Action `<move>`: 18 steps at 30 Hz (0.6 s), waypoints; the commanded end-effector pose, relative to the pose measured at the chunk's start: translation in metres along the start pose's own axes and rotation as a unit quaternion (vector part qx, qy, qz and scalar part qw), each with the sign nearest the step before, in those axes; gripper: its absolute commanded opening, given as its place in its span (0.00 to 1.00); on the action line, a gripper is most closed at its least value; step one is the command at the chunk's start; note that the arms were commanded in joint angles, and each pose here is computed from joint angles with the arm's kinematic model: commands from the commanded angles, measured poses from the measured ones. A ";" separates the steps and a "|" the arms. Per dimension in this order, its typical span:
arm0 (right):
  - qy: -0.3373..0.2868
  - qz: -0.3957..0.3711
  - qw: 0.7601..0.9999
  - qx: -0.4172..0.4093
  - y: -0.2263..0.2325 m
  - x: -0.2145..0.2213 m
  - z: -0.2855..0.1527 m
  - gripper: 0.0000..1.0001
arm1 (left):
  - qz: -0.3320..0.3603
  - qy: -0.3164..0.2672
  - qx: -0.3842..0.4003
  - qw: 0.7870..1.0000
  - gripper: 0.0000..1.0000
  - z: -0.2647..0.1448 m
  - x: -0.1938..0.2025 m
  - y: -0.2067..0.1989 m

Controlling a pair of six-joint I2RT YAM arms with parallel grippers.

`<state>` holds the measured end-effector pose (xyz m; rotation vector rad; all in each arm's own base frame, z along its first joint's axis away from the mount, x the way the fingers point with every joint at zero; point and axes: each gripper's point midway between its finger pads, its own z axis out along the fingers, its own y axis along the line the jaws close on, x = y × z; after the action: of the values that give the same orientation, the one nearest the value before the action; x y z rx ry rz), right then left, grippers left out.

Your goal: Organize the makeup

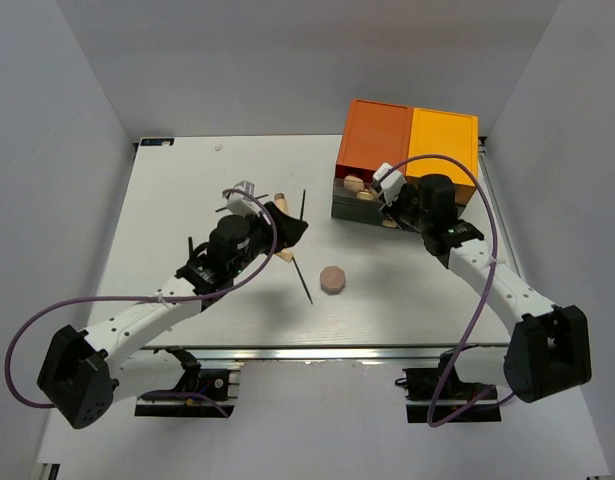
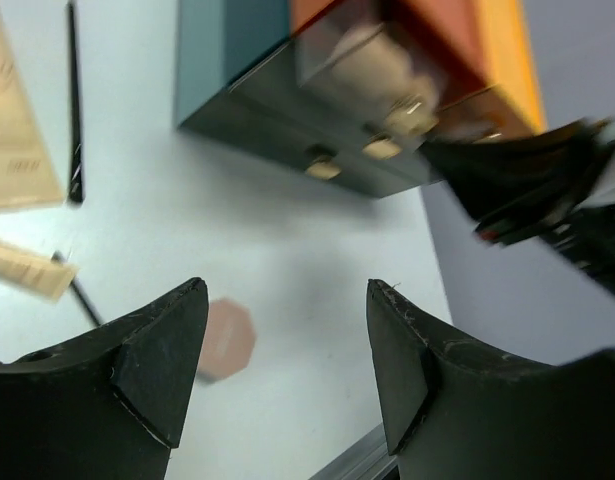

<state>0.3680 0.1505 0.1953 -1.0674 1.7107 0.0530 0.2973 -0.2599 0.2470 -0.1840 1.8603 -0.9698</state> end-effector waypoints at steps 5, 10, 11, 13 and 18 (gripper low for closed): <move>-0.024 0.053 0.989 0.137 -0.065 -0.029 0.019 0.00 | -0.061 -0.004 0.026 0.998 0.74 0.014 0.010 -0.005; -0.028 0.070 0.989 0.130 -0.068 -0.039 0.021 0.00 | -0.055 0.013 0.044 0.997 0.73 0.030 0.013 -0.016; -0.036 0.069 0.989 0.124 -0.065 -0.042 0.018 0.00 | -0.054 0.015 0.043 0.998 0.73 0.032 0.015 -0.015; -0.058 0.067 0.993 0.080 -0.046 -0.049 0.005 0.00 | -0.055 0.016 0.043 0.997 0.74 0.033 0.017 -0.014; -0.079 0.158 0.984 0.024 -0.017 -0.051 -0.040 0.48 | -0.060 0.022 0.038 0.997 0.82 0.032 0.023 -0.008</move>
<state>0.3818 0.1473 0.2469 -0.7906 1.7002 0.1230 0.3112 -0.2903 0.2093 -0.2430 1.9237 -1.0769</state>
